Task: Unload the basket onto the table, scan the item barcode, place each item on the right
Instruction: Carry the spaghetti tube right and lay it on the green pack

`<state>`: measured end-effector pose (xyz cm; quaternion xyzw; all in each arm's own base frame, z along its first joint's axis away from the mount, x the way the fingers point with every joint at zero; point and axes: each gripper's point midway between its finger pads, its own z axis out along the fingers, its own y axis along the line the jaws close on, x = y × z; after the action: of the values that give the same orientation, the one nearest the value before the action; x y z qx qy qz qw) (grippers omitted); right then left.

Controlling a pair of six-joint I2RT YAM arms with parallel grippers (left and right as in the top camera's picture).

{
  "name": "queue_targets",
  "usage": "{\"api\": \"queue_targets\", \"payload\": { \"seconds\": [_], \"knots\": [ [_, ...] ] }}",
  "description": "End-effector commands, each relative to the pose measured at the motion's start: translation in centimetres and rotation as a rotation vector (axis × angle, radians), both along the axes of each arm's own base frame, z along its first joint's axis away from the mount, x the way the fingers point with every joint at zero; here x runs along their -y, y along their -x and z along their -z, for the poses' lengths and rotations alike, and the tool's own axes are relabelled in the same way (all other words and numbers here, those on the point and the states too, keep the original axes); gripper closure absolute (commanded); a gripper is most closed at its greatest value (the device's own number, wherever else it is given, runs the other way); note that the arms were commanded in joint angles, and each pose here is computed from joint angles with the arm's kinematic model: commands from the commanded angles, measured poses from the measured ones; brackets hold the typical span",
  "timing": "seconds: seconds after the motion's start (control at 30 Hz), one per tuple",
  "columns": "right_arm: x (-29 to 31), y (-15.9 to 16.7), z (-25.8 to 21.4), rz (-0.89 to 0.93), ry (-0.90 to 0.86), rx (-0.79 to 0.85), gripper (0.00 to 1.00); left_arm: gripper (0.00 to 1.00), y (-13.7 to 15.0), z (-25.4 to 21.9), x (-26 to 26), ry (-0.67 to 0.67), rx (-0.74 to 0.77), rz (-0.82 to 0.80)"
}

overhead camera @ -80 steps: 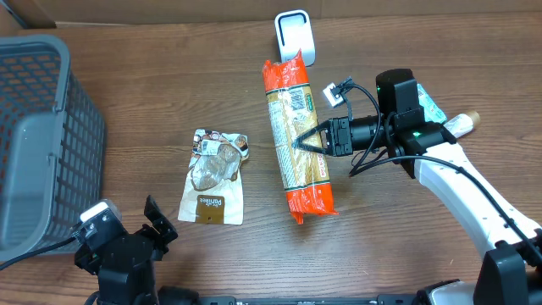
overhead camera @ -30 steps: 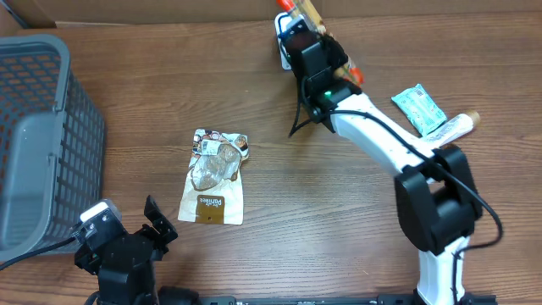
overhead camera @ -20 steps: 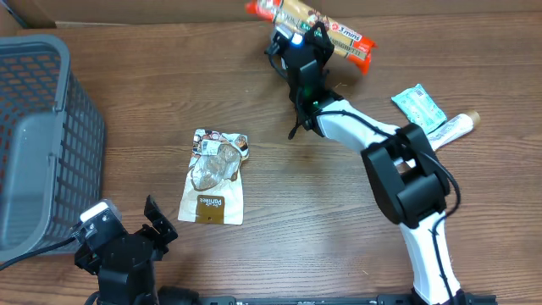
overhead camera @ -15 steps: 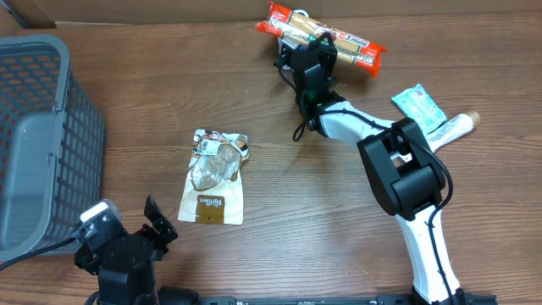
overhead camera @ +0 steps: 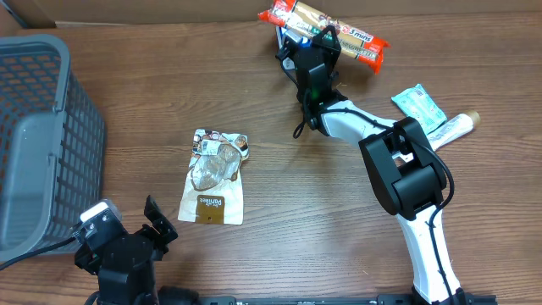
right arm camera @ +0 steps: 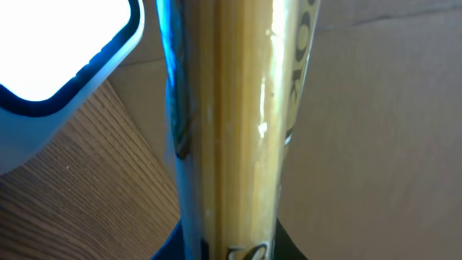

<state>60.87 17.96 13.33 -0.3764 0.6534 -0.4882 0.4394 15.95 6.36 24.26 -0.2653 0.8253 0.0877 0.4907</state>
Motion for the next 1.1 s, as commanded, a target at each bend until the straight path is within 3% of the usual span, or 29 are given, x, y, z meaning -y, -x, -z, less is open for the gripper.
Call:
{"api": "queue_targets", "payload": {
  "seconds": [0.0,0.2,0.43,0.7,0.83,0.93,1.07],
  "knots": [
    [0.2,0.5,-6.2,0.065,-0.111,0.145,0.97,0.00,0.1,-0.1,-0.2,0.001,0.009,-0.016],
    [0.0,2.6,-12.1,0.084,-0.259,0.206,0.96,0.01,0.1,-0.1,-0.2,0.001,0.009,-0.016],
    [0.7,7.9,-17.2,0.080,-0.572,0.110,0.96,0.00,0.1,-0.1,-0.2,0.001,0.009,-0.016],
    [-1.3,17.2,-18.7,-0.009,-1.371,-0.334,0.96,0.00,0.1,-0.1,-0.2,0.001,0.009,-0.016],
    [0.0,20.5,-20.0,-0.003,-1.575,-0.496,0.96,0.00,0.1,-0.1,-0.2,0.001,0.009,-0.016],
    [2.9,21.5,-19.8,0.124,-1.704,-0.523,0.96,0.00,0.1,-0.1,-0.2,0.001,0.009,-0.016],
    [9.6,20.5,-16.1,0.455,-1.843,-0.405,0.96,0.00,0.1,-0.1,-0.2,0.001,0.009,-0.016]
  ]
}}
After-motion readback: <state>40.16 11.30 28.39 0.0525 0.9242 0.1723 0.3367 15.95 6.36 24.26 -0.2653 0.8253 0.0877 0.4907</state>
